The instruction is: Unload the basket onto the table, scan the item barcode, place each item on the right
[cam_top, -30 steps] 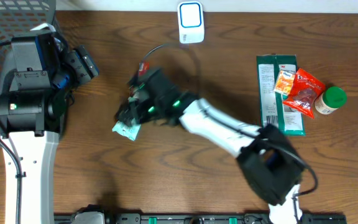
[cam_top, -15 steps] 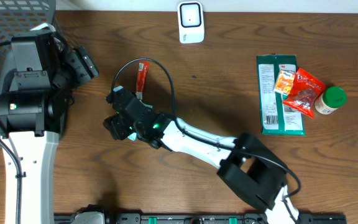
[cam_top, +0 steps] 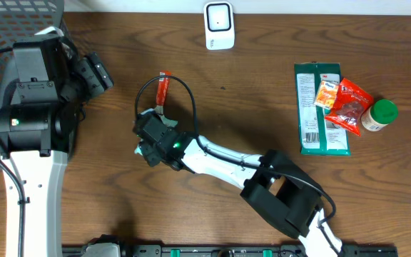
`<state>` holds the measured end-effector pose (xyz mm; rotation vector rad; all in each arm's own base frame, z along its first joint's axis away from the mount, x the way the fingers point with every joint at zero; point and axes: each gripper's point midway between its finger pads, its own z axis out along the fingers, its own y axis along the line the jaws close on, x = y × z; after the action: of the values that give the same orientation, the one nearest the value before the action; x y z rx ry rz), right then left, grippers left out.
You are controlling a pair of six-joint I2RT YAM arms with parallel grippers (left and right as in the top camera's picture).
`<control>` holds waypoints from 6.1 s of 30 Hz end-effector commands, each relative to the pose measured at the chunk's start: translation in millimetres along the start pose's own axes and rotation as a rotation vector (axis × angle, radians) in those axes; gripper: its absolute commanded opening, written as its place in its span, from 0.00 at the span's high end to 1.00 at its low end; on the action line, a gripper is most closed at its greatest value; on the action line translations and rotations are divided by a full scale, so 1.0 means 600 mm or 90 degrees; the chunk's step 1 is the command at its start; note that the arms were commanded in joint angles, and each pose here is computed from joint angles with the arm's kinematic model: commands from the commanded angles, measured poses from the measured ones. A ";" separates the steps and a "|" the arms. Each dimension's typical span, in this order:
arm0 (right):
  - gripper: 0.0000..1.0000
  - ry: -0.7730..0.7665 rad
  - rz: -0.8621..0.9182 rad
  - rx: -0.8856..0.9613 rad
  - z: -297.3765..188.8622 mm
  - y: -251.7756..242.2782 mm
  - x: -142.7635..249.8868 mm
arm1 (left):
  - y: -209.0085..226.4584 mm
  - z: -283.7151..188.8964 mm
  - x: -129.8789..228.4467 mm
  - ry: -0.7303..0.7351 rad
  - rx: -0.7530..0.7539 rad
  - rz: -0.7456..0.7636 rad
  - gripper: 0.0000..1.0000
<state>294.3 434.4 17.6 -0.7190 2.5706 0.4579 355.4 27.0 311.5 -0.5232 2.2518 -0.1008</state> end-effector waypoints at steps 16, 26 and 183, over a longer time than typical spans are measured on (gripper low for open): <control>0.33 0.110 -0.005 0.257 -0.195 -0.323 -0.002 | 0.002 -0.004 -0.006 -0.006 -0.003 0.001 0.16; 0.71 0.012 0.100 -0.034 -0.241 -0.198 -0.068 | 0.002 -0.004 -0.006 -0.006 -0.003 0.001 0.16; 0.79 0.078 0.270 -0.445 -0.101 -0.281 0.004 | 0.002 -0.003 -0.006 -0.006 -0.004 0.001 0.16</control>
<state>358.1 282.5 44.7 -0.4480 2.6341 1.6112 355.4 26.9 311.5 -0.5226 2.2519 -0.1010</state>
